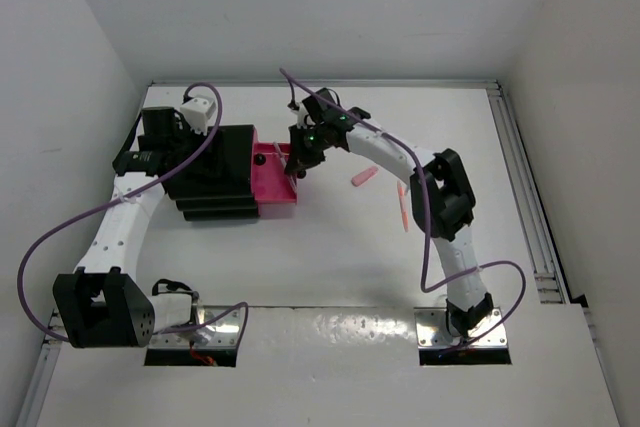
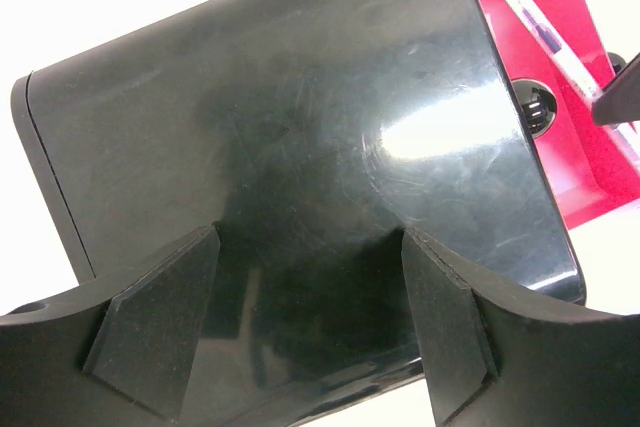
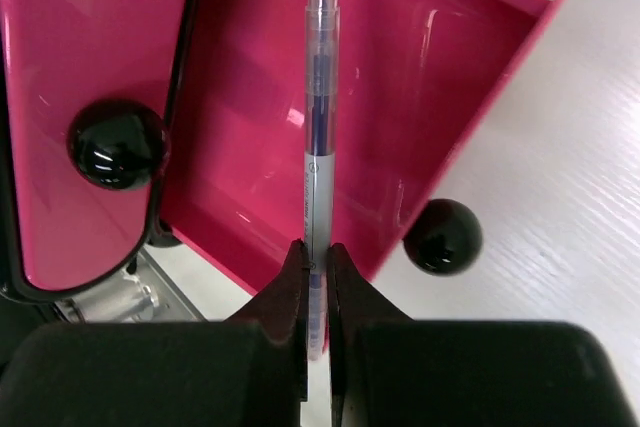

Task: Sort the stationery into containers
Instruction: Place the pen in the drawer.

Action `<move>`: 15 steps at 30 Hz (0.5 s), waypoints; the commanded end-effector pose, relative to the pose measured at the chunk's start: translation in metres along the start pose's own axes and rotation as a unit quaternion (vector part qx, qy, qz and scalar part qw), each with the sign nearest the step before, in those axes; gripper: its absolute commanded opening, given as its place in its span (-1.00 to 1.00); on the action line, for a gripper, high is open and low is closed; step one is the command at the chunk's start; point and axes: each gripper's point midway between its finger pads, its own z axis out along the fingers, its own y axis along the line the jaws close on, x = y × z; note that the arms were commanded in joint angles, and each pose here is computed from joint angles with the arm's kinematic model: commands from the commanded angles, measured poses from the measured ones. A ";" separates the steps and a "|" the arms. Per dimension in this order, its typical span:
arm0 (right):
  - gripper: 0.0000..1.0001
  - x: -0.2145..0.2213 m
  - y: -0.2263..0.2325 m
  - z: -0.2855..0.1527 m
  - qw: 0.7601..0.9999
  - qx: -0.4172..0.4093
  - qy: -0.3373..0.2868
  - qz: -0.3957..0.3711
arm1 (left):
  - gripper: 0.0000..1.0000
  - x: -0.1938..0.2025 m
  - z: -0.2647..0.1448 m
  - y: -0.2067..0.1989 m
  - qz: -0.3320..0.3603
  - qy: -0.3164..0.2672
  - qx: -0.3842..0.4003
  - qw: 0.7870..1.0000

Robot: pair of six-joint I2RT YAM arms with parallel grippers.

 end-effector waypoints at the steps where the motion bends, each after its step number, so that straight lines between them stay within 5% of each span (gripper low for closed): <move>1: -1.00 -0.036 0.032 -0.010 0.998 -0.029 -0.059 -0.024 | 0.60 -0.001 -0.006 -0.003 -0.007 -0.007 -0.002 1.000; 8: -0.94 -0.034 0.031 0.007 0.998 -0.030 -0.051 -0.014 | 0.61 0.001 -0.005 -0.001 -0.009 -0.005 -0.005 1.000; 15: -0.08 -0.031 0.028 0.003 0.999 -0.022 -0.046 -0.014 | 0.61 0.000 -0.006 0.000 -0.005 -0.005 -0.006 1.000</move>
